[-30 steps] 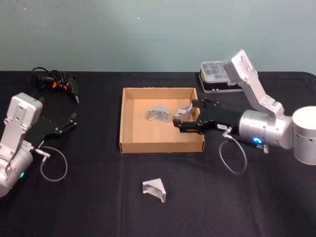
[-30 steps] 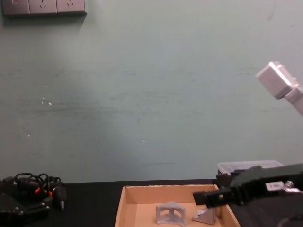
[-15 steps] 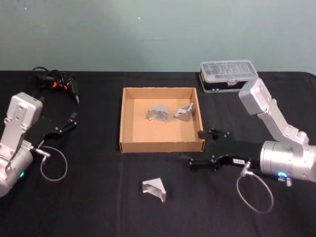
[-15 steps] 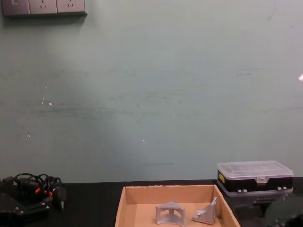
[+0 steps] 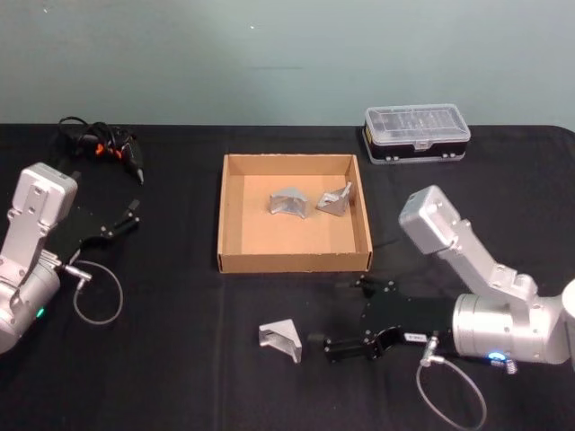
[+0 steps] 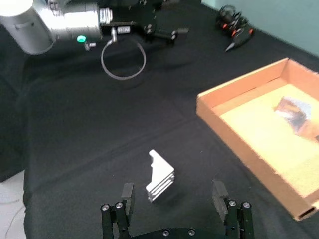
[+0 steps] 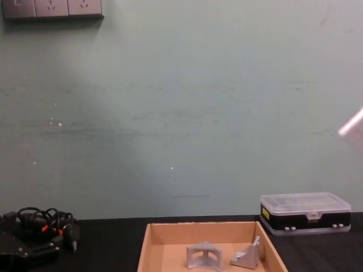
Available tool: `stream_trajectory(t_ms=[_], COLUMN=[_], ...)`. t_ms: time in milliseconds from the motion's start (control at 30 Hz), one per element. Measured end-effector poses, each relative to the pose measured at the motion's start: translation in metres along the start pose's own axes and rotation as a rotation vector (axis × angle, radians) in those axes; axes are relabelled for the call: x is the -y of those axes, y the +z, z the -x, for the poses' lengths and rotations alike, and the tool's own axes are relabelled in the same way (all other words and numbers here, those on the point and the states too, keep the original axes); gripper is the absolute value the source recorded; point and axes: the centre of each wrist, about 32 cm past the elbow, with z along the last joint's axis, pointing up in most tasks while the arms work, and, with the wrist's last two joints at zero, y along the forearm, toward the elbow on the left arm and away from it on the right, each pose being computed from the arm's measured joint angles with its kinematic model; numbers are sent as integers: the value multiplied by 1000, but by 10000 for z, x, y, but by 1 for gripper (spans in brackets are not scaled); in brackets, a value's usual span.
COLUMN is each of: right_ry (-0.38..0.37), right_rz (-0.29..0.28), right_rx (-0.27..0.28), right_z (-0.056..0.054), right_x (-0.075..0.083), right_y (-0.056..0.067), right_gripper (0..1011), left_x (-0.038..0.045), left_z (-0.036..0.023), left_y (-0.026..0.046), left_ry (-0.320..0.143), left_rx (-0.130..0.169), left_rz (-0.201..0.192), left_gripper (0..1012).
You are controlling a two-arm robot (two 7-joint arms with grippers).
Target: Use one hand to pick up the angle iron from the table and place it into the box.
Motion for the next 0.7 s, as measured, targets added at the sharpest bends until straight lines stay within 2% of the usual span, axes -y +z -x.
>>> stream_trajectory(t_ms=[433, 700], right_ry=[23, 11], right_rz=[86, 127], right_rx=[12, 22], right_z=[164, 222], right_x=[-125, -214], right_y=[81, 157], right_gripper=[1000, 1000], left_x=[0, 0], left_z=[0, 0], left_y=[0, 0], left_ry=[0, 0], left_rx=[0, 0], left_rz=[0, 0], left_gripper=[1011, 1011])
